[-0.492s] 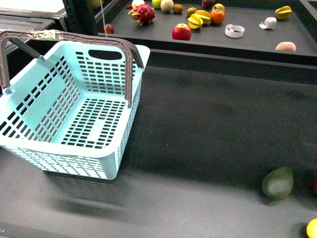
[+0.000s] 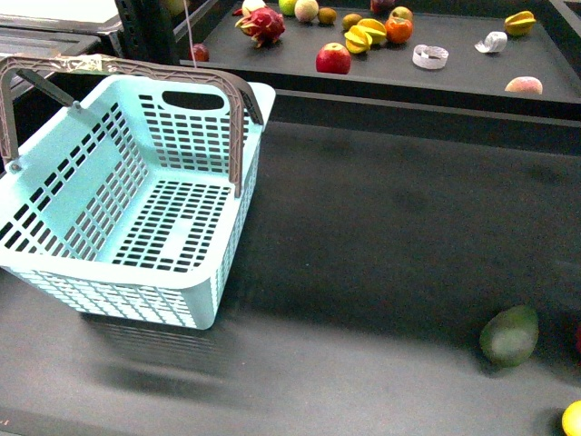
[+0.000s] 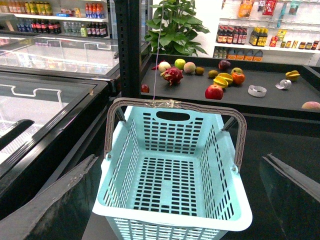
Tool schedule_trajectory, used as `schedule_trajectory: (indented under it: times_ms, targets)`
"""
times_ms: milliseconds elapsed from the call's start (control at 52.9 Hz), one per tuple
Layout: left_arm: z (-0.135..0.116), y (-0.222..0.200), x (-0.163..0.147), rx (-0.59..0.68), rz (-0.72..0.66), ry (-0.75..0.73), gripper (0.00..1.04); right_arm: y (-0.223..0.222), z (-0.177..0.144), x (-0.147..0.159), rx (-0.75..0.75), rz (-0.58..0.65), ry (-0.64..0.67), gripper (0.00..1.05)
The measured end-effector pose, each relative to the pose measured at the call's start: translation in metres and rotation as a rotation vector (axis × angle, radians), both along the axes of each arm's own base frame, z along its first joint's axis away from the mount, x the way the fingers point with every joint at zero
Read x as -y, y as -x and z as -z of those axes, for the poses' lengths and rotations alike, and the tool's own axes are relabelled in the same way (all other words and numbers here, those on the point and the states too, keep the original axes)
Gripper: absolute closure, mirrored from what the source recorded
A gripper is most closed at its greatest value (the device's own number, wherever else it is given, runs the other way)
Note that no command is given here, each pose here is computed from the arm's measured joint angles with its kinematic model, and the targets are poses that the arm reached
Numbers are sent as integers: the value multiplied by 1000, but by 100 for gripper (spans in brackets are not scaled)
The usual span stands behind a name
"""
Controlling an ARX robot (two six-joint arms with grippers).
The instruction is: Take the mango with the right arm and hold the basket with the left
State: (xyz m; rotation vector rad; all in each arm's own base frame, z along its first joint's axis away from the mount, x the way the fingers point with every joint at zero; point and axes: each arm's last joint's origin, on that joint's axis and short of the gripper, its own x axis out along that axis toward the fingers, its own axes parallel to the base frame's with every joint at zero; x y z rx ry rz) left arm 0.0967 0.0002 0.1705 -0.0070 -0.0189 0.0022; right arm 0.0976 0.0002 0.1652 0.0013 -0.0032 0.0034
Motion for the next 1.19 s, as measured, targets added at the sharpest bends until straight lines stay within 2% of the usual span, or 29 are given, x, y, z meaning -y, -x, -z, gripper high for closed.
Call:
schedule_trajectory:
  times_ms: [132,227,378,530,775,965,1191]
  targets:
    - [1,0,0,-7,-15,12,6,0,0,0,0,0,0,8]
    - [3,-6,4,-37,-142,164,6,0,0,0,0,1,0,8]
    - [5,-29,12,-66,-130,314,6,0,0,0,0,0,0,8]
    - [2,-69,19,-87,-127,391,6,0,0,0,0,0,0,8]
    - [20,-159,40,-272,-124,519,6,0,0,0,0,0,0,8]
    - [22,-210,60,-288,-81,582,6,0,0,0,0,0,0,8]
    - [28,-246,77,-326,-73,618,6,0,0,0,0,0,0,8]
